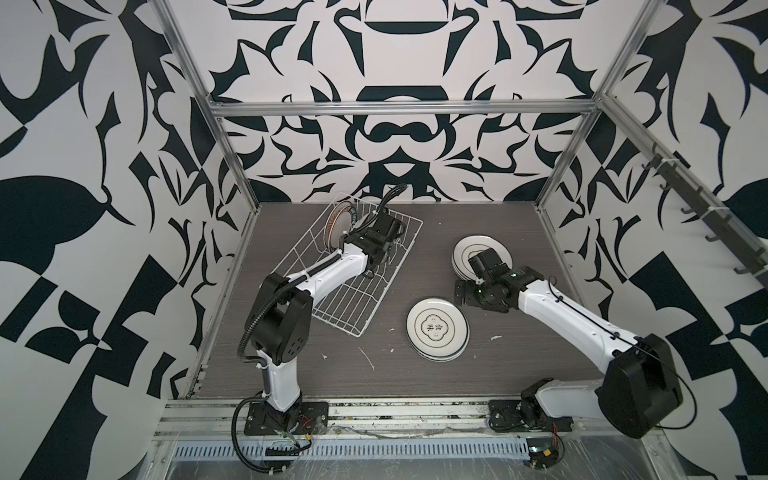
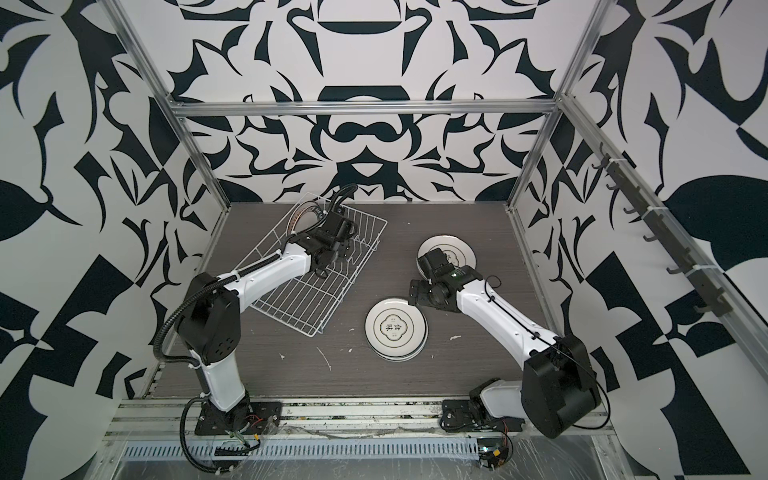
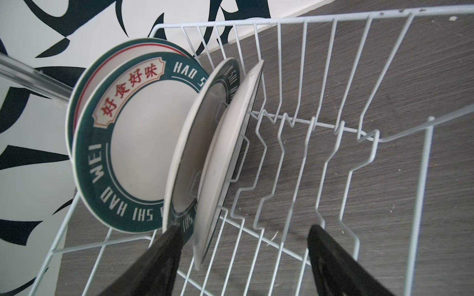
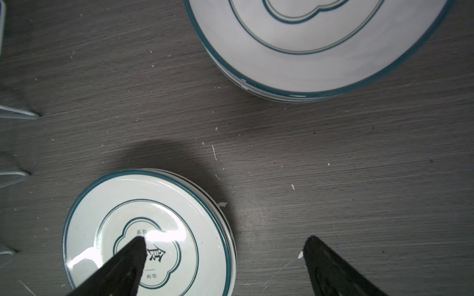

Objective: Unload the plates from the dish rack
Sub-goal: Pick up a plate from the dish rack, then place a plate on the plates.

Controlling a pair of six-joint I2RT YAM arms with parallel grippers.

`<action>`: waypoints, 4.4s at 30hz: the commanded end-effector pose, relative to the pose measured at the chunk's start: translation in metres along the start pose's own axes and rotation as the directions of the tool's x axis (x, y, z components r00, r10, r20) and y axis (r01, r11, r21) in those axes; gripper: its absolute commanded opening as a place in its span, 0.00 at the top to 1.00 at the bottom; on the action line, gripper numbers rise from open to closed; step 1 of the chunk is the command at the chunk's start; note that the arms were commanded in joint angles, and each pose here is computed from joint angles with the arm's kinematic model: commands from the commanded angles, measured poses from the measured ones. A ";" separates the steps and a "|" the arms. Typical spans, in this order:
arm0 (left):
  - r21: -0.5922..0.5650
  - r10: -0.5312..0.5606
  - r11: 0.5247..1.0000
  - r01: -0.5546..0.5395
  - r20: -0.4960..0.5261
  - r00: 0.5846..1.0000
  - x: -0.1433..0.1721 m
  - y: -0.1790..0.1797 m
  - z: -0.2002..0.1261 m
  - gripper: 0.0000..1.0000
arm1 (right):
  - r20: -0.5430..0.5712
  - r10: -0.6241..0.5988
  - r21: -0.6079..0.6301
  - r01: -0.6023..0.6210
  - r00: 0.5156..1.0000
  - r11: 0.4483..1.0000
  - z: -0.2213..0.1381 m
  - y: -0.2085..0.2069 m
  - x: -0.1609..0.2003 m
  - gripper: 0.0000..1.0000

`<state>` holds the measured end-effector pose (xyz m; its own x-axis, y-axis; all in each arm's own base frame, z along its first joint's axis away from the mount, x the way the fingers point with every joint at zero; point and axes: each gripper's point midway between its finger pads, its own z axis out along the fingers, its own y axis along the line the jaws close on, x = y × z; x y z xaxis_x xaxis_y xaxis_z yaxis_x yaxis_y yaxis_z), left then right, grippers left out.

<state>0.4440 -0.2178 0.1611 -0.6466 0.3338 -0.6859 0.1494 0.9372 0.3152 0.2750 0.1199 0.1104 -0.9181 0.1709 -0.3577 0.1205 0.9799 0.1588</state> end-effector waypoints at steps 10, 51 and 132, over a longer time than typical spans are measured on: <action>-0.037 0.026 0.999 -0.028 -0.052 0.998 -0.001 0.012 0.036 0.27 | 0.047 0.012 -0.020 -0.011 0.999 1.000 -0.012 -0.006 0.003 0.01; -0.045 0.047 0.998 -0.049 -0.053 0.998 0.013 0.034 0.021 1.00 | 0.097 0.055 -0.119 -0.043 0.994 0.992 -0.037 0.005 -0.003 0.00; 0.717 -0.689 0.090 0.691 -0.456 0.564 0.001 -0.066 -0.202 1.00 | 0.061 0.324 -0.953 -0.041 0.944 0.301 -0.124 0.179 -0.057 0.38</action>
<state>0.2821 -0.2903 0.2554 -0.7982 -0.5053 -0.3280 0.0680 0.4654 -0.8825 0.3011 0.2668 0.2312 -0.8303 0.4692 -0.3007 -0.1835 0.2793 0.9425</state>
